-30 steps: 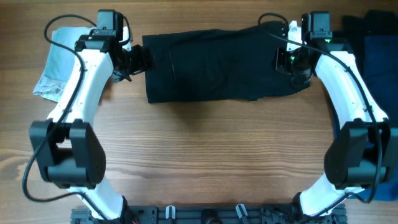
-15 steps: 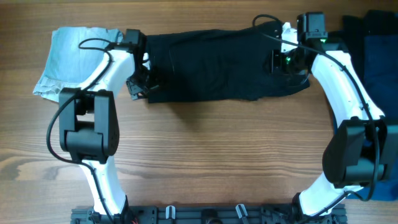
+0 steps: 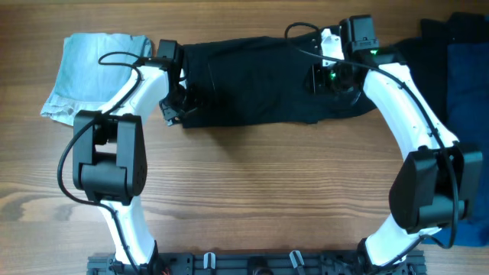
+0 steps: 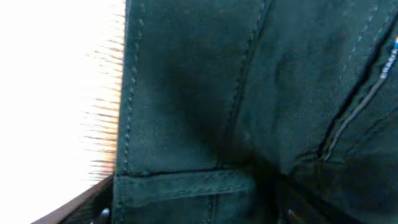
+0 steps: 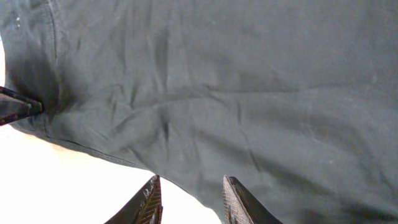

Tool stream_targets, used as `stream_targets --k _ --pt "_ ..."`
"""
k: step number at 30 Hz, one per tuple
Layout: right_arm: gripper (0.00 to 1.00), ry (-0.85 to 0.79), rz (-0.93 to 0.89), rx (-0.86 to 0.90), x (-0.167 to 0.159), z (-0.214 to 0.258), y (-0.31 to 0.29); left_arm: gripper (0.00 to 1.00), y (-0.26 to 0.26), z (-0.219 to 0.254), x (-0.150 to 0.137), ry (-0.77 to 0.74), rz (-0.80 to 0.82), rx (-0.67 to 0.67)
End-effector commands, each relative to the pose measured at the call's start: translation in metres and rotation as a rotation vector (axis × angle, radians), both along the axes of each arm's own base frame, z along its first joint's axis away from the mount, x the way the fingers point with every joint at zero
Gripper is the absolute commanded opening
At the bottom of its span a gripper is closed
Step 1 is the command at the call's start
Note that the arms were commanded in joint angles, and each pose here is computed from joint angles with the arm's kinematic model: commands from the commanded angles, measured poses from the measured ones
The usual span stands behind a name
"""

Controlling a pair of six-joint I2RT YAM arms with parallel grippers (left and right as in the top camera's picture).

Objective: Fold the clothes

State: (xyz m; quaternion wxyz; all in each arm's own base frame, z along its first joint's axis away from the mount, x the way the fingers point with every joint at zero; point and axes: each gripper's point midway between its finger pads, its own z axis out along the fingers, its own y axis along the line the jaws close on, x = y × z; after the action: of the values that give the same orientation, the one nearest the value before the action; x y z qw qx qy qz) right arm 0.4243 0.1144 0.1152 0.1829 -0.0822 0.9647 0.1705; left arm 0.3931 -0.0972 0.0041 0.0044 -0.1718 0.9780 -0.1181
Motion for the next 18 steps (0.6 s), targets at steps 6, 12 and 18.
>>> stream_targets --k 6,12,18 --pt "0.08 0.030 0.003 0.105 -0.001 -0.002 0.029 0.04 0.004 -0.029 -0.027 0.111 0.013 0.019" --pt "0.05 0.099 0.068 0.073 -0.011 -0.036 0.058 0.04 0.012 -0.008 -0.014 0.049 -0.004 0.071" --pt "0.05 0.236 0.065 0.014 -0.019 -0.104 0.057 0.04 0.017 0.030 0.000 -0.064 -0.028 0.096"
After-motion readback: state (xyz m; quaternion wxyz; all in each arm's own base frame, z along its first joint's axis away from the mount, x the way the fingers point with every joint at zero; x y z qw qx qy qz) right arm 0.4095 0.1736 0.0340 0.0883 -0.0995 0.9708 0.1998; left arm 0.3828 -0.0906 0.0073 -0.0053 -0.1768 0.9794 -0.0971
